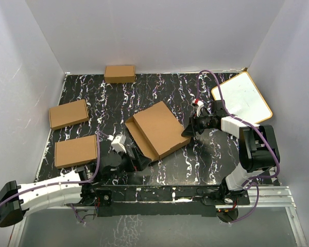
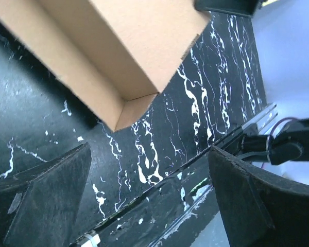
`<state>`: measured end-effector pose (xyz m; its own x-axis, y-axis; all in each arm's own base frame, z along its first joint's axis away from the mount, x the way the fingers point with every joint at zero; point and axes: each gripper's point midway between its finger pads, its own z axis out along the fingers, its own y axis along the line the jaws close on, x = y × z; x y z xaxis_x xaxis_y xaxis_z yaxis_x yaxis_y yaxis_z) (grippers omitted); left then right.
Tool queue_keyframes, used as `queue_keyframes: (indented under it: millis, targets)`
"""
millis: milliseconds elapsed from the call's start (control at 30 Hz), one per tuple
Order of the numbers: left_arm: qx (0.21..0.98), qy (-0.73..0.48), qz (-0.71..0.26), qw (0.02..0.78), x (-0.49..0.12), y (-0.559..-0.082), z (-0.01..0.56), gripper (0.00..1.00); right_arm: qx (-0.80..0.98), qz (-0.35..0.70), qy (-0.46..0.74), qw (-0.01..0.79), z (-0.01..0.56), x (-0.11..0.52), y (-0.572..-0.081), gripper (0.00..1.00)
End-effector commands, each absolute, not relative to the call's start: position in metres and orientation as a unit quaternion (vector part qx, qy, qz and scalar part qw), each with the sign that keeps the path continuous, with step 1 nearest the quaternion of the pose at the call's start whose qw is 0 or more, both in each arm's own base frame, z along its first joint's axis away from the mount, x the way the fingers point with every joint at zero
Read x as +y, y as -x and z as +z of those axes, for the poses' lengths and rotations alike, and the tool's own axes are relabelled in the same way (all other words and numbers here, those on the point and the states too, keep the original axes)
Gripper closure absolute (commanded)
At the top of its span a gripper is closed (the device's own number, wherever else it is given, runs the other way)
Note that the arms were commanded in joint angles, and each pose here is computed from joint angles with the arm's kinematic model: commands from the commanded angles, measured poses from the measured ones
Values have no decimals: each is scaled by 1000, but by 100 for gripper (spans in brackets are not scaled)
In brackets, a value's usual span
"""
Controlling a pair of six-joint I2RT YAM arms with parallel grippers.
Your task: Fold the paper box
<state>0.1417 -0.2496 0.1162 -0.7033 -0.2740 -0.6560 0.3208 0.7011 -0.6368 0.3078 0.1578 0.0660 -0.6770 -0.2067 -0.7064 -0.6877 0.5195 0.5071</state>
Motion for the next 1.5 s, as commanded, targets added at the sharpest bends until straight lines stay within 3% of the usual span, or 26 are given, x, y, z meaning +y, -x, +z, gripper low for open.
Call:
queue_keyframes:
  millis: [0, 400, 767, 1467]
  targets:
    - [816, 126, -432, 362, -249, -152, 122, 5, 819, 402, 285, 293, 66, 157, -304, 44]
    - [834, 225, -386, 322, -265, -171, 87, 3, 819, 406, 284, 290, 64, 158, -302, 45]
    - [819, 235, -420, 313, -286, -176, 85, 3, 819, 406, 283, 290, 62, 158, -302, 45]
    - [835, 308, -352, 289, -293, -180, 60, 16, 820, 407, 283, 286, 59, 160, -300, 46]
